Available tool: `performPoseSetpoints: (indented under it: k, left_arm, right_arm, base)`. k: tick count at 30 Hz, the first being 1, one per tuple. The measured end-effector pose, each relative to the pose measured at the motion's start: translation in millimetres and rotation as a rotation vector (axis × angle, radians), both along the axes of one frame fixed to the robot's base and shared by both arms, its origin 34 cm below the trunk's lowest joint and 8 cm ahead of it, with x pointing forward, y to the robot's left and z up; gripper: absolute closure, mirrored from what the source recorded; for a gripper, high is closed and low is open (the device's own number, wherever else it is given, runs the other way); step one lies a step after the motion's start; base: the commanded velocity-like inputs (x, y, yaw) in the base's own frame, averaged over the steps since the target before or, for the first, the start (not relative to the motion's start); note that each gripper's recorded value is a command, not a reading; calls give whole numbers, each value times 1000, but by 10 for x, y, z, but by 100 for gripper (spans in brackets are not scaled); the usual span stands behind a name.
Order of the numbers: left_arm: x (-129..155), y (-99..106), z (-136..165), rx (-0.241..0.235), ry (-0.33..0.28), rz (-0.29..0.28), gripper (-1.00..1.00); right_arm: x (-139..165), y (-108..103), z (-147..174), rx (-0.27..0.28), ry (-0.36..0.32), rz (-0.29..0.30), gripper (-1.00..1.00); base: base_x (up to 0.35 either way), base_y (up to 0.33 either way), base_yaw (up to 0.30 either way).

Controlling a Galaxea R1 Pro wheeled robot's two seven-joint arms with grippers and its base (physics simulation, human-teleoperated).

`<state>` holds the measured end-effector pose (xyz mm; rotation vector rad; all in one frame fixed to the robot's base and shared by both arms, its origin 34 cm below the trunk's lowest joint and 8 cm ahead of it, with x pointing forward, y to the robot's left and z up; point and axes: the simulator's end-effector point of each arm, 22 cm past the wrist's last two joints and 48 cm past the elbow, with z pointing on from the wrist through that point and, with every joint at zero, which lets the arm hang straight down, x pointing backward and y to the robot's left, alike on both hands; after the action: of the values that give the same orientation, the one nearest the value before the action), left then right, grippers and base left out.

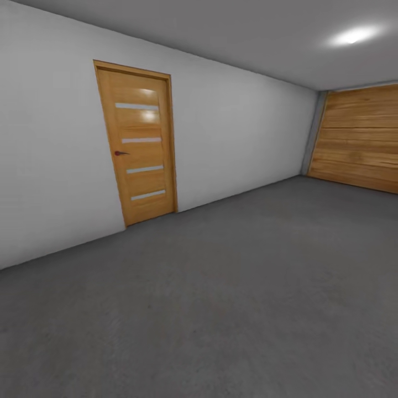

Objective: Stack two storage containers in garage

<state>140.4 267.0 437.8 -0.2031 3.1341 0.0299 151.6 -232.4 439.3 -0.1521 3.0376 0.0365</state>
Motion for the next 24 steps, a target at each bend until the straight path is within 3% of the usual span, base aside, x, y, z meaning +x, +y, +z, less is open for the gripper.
performPoseSetpoints:
  k: [18, 24]
  left_arm:
    - [-1, 22, 1, 9, 2, 18, -100]
    - [216, 30, 5, 10, -40, 19, -100]
  right_arm:
    - [-2, -67, -1, 2, 0, 32, -100]
    - [-4, -64, -1, -3, 1, 30, -100]
  base:
    - [315, 0, 39]
    - [322, 0, 0]
